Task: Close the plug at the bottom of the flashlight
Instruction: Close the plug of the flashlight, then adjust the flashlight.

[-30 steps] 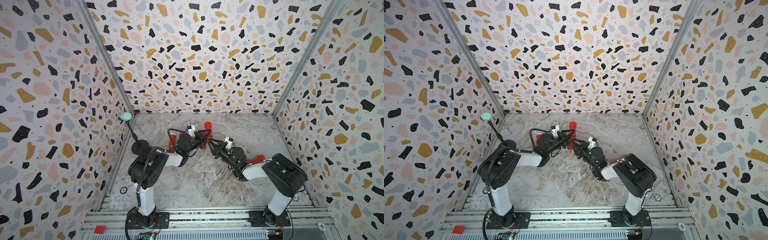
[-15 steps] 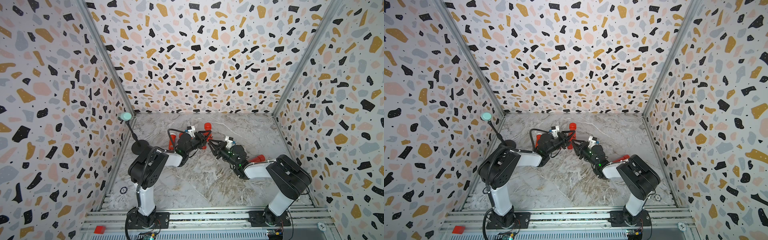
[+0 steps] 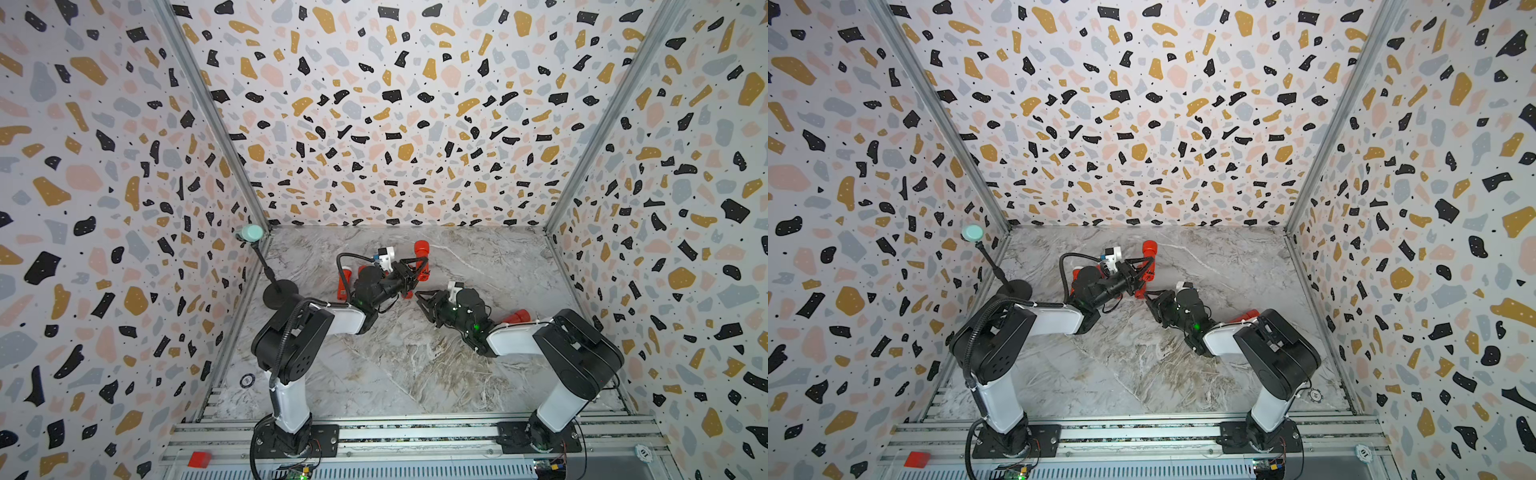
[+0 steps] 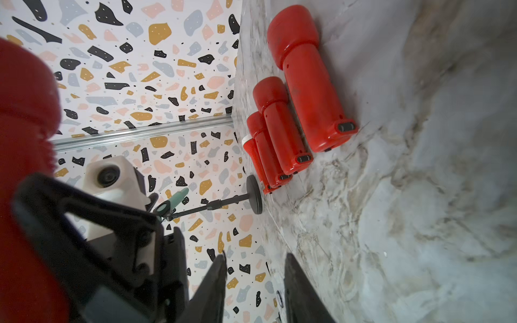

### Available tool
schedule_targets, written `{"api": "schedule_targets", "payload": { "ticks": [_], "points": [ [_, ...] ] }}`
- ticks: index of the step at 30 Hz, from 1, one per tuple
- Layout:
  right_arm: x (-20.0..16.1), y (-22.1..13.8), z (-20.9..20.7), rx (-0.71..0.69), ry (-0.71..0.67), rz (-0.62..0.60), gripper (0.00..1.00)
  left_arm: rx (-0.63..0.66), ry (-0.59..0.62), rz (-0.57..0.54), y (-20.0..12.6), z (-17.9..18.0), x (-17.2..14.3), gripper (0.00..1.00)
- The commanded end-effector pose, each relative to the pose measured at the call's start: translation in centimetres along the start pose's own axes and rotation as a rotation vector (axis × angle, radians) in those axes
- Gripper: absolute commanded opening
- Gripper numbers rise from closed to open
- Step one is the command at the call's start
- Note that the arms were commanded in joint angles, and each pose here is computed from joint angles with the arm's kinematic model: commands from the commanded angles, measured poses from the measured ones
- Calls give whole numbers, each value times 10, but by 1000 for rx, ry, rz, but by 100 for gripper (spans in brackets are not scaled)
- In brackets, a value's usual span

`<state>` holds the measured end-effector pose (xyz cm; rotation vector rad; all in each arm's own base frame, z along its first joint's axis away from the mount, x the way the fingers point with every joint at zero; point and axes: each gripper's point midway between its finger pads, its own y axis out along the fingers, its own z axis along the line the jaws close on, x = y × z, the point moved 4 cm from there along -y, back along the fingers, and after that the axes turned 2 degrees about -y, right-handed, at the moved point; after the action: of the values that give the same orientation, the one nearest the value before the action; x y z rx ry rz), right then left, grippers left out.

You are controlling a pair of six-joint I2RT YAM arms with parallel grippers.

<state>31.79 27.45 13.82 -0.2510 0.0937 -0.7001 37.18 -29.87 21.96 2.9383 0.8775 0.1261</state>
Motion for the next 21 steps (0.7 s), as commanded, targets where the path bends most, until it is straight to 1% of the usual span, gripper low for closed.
{"api": "schedule_targets", "payload": {
  "ticks": [1,3,5,9,14,16,18,21],
  "points": [
    [5,-11,27,87,-61,-12,37,-115,66,22,1,-35,-3,0],
    [8,-15,35,115,-84,3,38,-98,63,16,1,-32,-3,0],
    [10,-19,40,112,-147,9,41,-50,65,13,2,-26,-2,0],
    [15,-30,31,-2,-284,-15,50,95,106,-9,3,-11,2,0],
    [16,-49,24,-74,-434,-27,61,281,183,-51,-2,-1,11,0],
    [16,-54,23,-88,-494,-13,63,289,198,-55,-2,-3,11,0],
    [17,-61,26,-71,-552,12,66,303,190,-35,0,-1,6,0],
    [31,-78,32,-58,-573,28,74,339,204,1,-1,4,-2,0]
  ]
}}
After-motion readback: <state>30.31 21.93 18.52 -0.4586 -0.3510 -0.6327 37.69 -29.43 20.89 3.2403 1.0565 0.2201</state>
